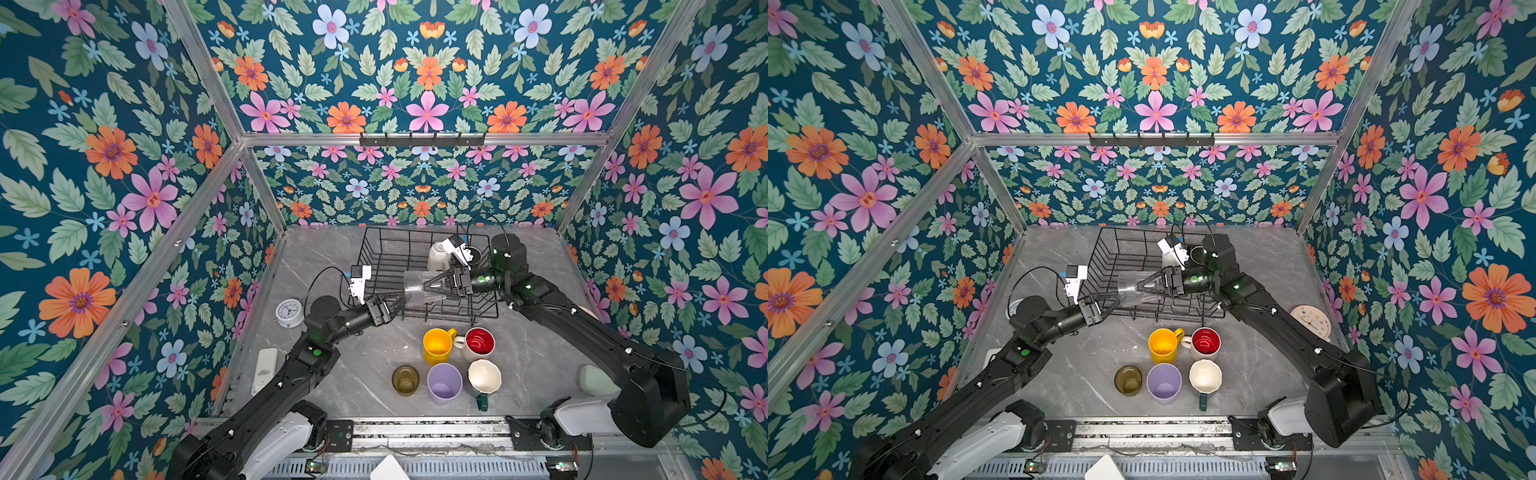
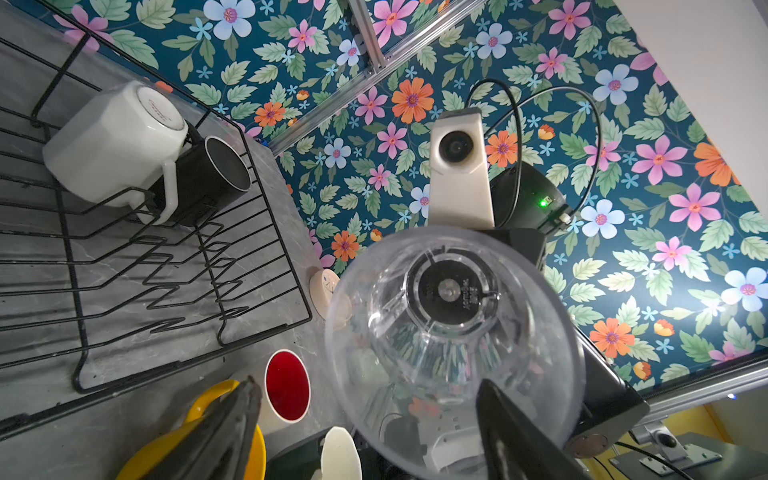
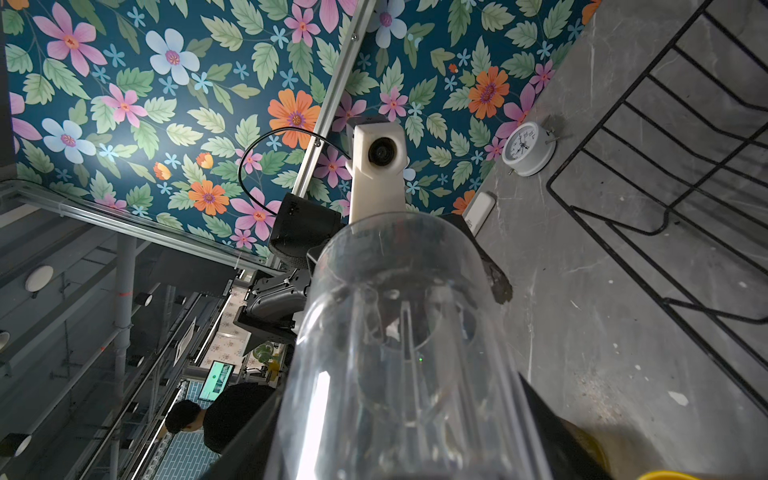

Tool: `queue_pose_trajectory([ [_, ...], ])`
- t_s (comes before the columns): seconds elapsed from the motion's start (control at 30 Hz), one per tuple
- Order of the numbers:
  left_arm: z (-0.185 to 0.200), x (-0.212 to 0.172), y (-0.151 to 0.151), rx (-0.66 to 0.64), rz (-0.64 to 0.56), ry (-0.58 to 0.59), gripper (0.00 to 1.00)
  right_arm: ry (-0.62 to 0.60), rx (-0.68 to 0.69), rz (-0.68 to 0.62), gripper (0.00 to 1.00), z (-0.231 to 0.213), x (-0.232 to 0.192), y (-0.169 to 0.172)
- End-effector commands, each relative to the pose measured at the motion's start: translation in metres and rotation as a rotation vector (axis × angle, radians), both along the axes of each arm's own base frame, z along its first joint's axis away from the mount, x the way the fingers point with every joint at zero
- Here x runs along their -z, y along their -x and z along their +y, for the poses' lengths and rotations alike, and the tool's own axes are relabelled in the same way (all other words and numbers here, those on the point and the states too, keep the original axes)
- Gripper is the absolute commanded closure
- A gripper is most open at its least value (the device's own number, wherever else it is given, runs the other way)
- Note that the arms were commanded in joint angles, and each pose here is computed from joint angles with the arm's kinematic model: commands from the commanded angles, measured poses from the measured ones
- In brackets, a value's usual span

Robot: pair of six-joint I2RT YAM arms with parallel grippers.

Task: Load the cups into the dish rack
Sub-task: 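Grasp the clear cup with the right gripper while the left holds it, then carry the clear cup over the rack with the right gripper while the left draws back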

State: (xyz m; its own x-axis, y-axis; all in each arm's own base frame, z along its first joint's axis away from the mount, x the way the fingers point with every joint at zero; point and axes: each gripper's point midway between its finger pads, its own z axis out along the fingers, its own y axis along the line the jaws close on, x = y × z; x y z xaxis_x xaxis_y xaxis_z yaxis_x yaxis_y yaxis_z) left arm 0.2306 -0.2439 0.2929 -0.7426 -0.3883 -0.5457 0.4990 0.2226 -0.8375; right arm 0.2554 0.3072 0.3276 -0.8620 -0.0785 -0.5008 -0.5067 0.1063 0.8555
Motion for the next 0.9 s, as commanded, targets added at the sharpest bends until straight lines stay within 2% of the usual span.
queue_pose_trajectory([
  [0.0,0.007,0.004,-0.007,-0.063,-0.022,-0.058,0.11,0.016,0.036,-0.025,1.0,-0.01,-0.004,-0.004],
  [0.43,0.064,0.014,-0.025,-0.401,-0.012,-0.178,0.01,0.389,0.333,-0.146,1.0,-0.089,0.013,-0.027],
  [0.87,0.116,0.005,-0.004,-0.602,-0.048,-0.243,0.0,0.832,0.541,-0.149,1.0,-0.146,0.063,-0.066],
])
